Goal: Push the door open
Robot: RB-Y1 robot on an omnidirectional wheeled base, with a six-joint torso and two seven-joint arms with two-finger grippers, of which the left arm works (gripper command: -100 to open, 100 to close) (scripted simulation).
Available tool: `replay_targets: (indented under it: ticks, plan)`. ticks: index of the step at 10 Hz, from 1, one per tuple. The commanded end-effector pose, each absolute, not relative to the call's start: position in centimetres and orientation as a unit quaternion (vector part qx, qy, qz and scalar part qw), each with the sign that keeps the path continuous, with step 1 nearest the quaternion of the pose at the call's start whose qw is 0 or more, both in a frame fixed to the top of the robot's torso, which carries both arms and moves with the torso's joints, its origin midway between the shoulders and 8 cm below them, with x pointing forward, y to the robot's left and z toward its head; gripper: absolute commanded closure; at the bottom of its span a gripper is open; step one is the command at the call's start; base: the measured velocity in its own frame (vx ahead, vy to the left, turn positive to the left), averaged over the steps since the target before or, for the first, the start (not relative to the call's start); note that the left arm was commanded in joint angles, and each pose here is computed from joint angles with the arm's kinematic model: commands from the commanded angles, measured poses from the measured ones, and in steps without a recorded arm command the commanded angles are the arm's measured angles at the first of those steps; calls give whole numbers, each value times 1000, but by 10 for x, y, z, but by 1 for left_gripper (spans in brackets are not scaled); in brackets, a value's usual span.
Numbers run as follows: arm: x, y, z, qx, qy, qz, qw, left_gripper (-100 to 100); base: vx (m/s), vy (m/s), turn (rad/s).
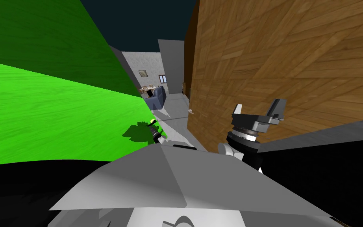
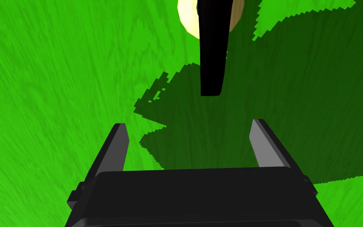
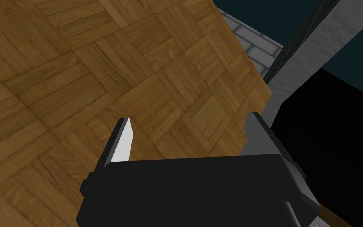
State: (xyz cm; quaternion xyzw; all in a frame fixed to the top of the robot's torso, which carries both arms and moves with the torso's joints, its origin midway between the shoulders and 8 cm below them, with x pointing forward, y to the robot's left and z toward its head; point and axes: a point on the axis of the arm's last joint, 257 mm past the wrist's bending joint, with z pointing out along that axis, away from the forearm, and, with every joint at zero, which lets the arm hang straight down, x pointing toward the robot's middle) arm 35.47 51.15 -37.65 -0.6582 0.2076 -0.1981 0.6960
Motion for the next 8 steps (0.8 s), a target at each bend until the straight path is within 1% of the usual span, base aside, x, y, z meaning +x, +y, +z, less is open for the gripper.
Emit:
replay_targets:
  ticks: [1,5,6,7,8]
  plan:
    - [354,516,-375,-656,208,-197,698,-100,140,198,-4]
    - [351,508,-386,-668,205,-201,687,-100,170,154,-8]
    - [350,501,-391,-674,204,-204,680,-100,162,116,-6]
    - [351,505,-390,-670,205,-202,684,-100,63,51,-7]
    - [351,505,-390,-670,205,-202,684,100,-6,-6,4]
